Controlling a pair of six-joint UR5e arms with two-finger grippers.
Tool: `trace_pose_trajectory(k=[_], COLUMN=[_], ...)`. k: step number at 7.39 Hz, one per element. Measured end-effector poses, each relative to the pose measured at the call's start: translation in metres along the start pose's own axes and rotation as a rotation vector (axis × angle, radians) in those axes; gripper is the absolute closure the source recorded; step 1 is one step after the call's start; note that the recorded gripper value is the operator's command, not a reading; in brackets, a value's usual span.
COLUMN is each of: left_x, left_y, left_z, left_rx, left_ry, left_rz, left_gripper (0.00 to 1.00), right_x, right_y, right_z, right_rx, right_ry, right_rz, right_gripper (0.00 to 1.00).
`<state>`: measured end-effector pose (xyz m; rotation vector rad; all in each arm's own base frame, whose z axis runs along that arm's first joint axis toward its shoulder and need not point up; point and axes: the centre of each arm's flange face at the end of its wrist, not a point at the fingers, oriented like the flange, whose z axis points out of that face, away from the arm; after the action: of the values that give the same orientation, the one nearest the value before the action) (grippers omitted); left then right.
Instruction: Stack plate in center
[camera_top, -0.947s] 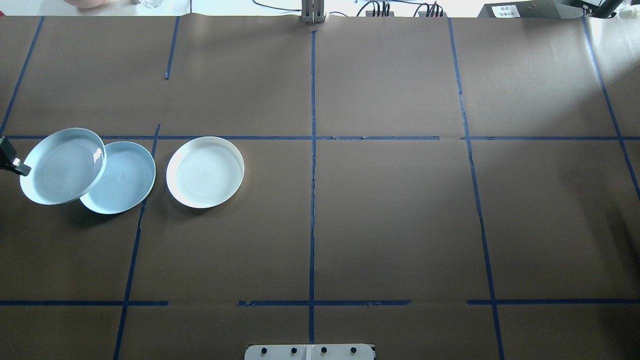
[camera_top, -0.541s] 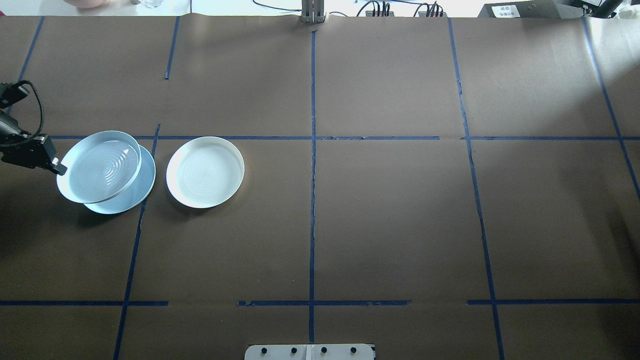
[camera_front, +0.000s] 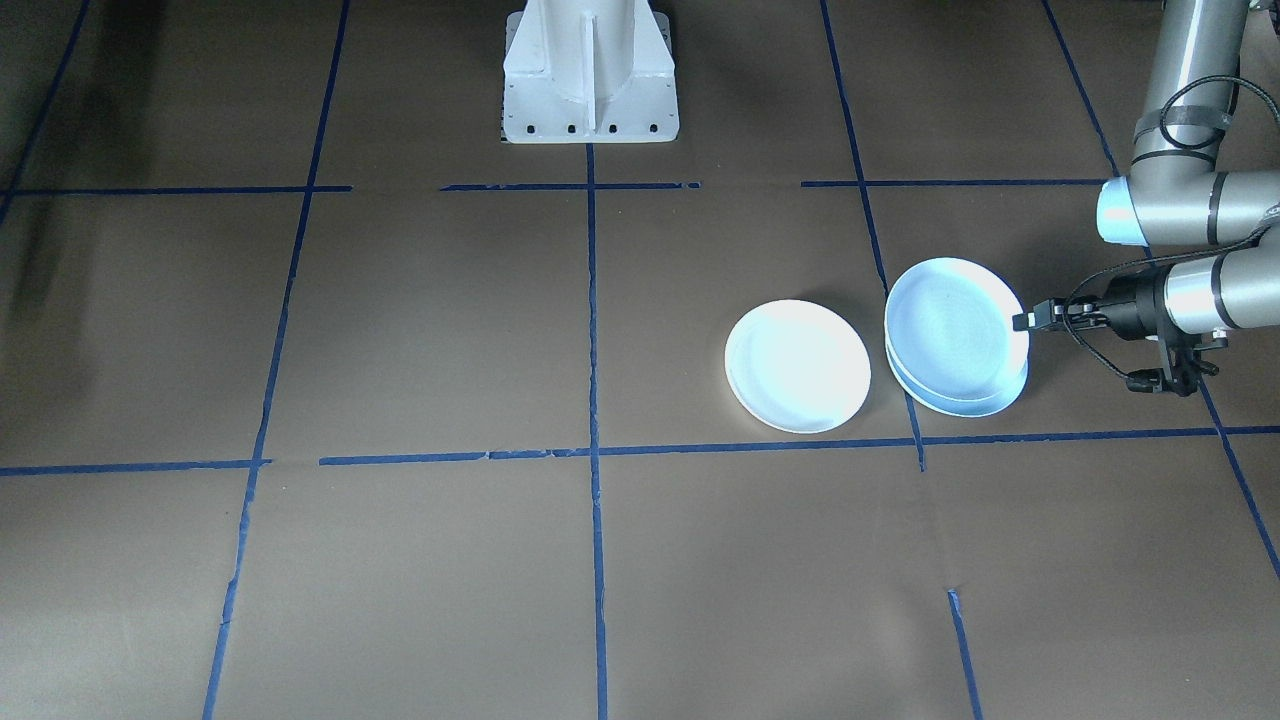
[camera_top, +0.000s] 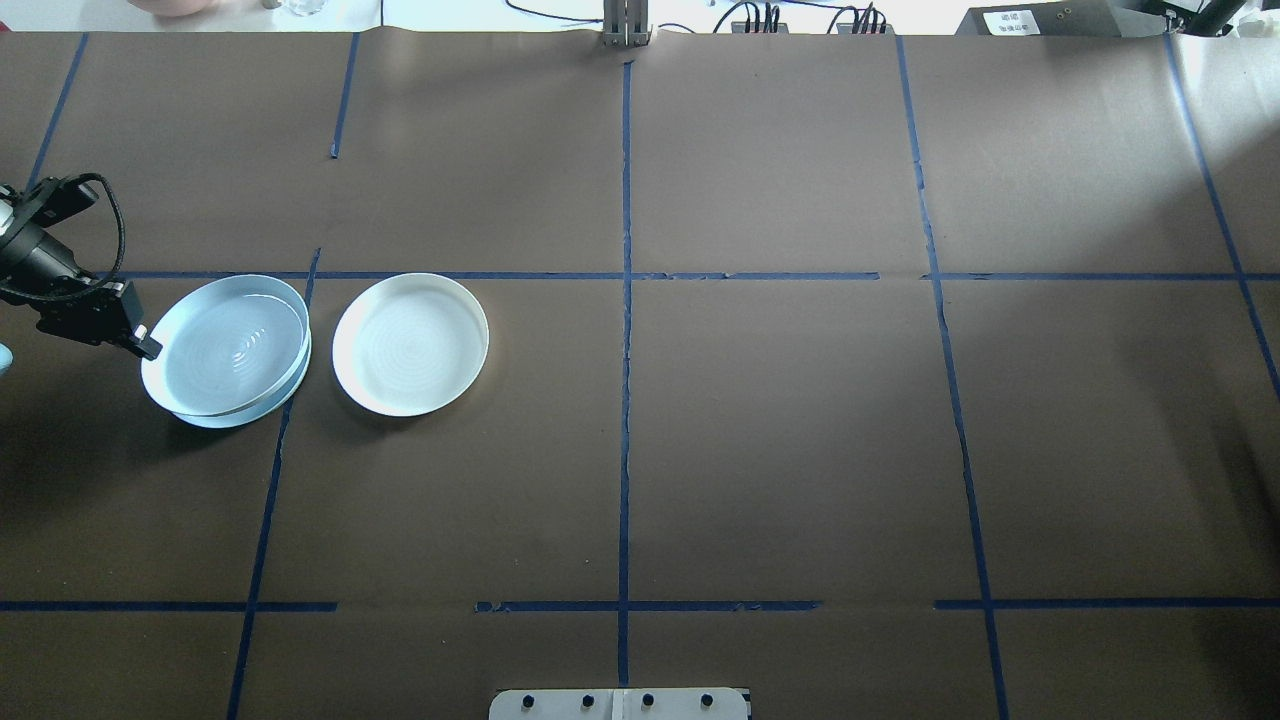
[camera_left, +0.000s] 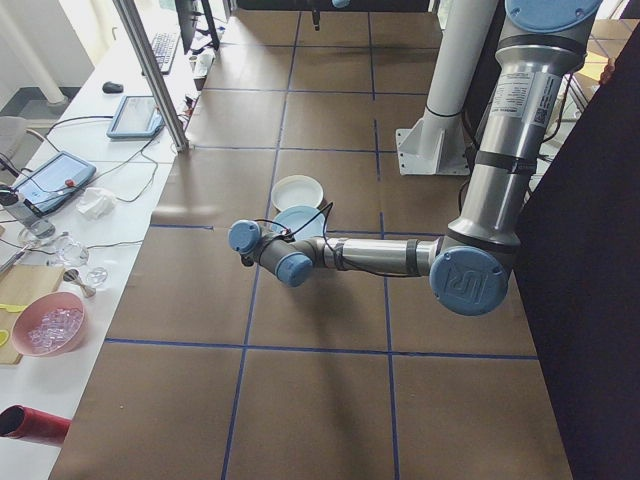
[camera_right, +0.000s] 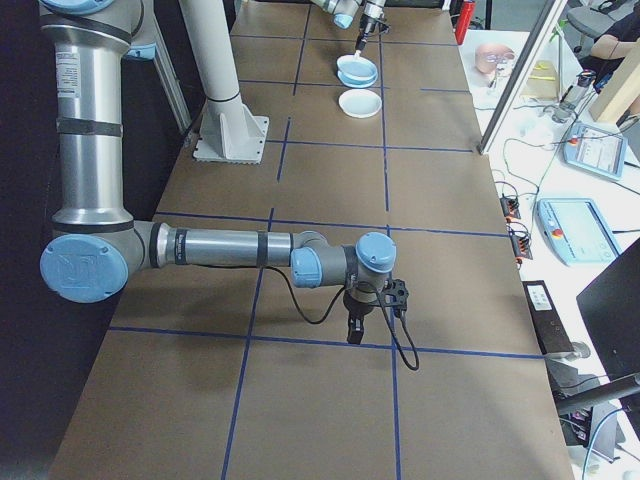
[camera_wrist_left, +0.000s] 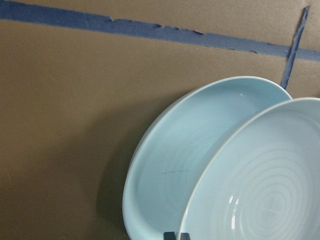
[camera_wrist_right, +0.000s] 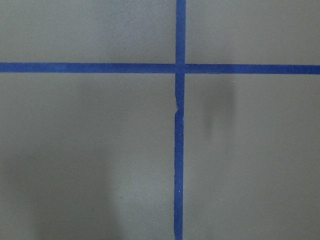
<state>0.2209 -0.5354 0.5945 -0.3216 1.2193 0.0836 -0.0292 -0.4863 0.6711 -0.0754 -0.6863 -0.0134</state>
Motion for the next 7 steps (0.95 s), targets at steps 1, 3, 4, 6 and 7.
trace_pose_trajectory(k=[1,3,4,6,7], left_x=[-0.0015,-0.0071,-0.0092,-0.0112,-0.0112], left_y=[0.0008,0.0029,0.0028,0.0017,0.0015], left_z=[0.0008,0.0017,0.0019,0.0024,0.0024], left_rx=[-0.001,-0.001,0.004,0.016,0.018], left_ry=[-0.002,-0.006,-0.013,-0.03,-0.032], left_rz=[-0.001,-0.004,-0.004,-0.005,-0.004], left_gripper=[1.0,1.0,1.0,0.47,0.31], right_x=[0.0,0.0,0.0,0.0,0.0], right_y=[0.0,0.0,0.0,0.0,0.0], right_z=[0.0,0.0,0.0,0.0,0.0], right_rx=[0.0,0.0,0.0,0.0,0.0], right_ry=[0.0,0.0,0.0,0.0,0.0], right_rz=[0.0,0.0,0.0,0.0,0.0], right_gripper=[0.0,0.0,0.0,0.0,0.0])
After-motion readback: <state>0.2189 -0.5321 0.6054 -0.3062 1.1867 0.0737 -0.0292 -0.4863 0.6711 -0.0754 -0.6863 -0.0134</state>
